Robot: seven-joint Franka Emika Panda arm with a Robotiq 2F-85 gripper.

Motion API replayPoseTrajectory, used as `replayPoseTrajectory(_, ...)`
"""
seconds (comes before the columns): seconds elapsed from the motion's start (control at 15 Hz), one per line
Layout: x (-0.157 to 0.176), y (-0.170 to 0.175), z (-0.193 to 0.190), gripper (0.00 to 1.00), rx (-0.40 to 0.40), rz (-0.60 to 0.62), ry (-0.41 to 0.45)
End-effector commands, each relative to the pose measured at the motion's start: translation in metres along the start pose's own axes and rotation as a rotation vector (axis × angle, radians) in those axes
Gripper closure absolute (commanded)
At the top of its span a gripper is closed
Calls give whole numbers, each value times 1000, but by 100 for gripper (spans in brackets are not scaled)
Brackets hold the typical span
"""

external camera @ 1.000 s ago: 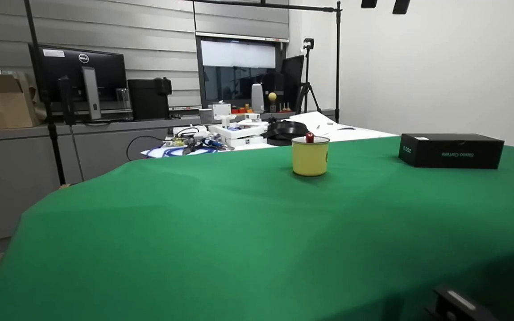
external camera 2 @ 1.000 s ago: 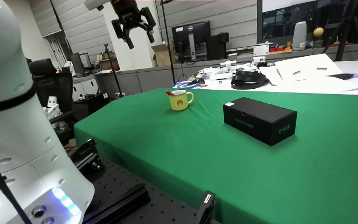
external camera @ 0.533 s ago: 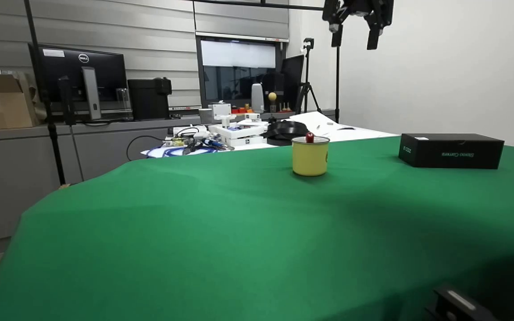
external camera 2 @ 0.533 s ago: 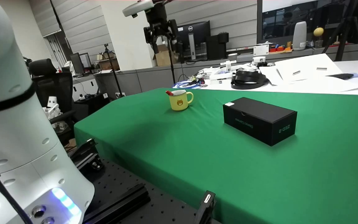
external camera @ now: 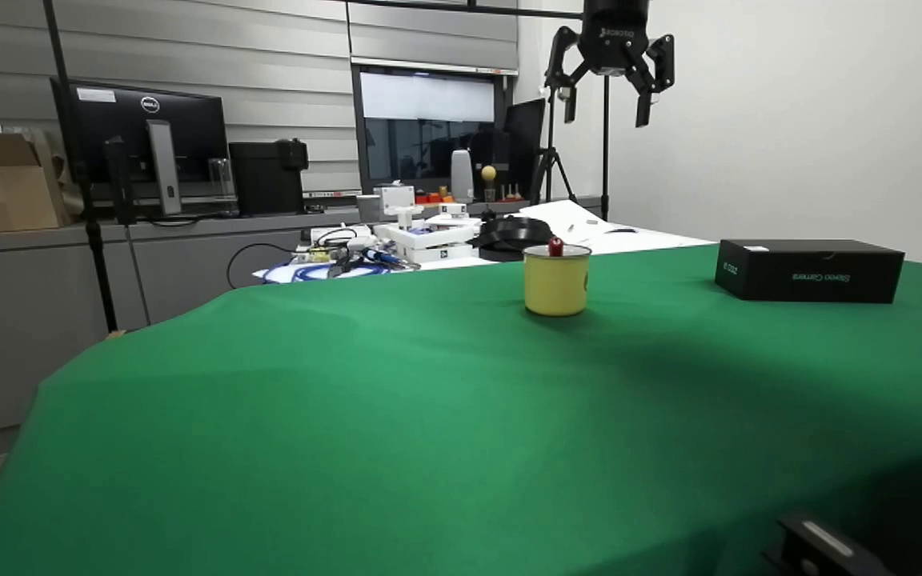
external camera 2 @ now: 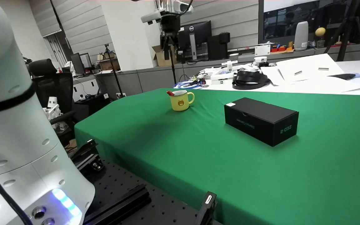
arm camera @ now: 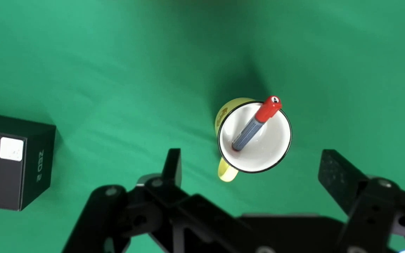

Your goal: Put the marker on the table

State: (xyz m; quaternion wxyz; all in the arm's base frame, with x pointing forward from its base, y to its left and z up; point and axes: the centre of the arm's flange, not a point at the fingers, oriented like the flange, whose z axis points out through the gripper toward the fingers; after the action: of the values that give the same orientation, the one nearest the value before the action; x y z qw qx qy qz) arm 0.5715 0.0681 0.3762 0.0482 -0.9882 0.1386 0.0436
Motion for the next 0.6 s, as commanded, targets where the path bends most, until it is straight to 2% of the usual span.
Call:
replayPoseTrajectory(0.0,22,-9,13,0,60,172,-77)
replayPoseTrajectory(0.2,27,-6,31,0,144,280,-137)
replayPoseTrajectory(0.53,35,7,62,0,329,442,-241)
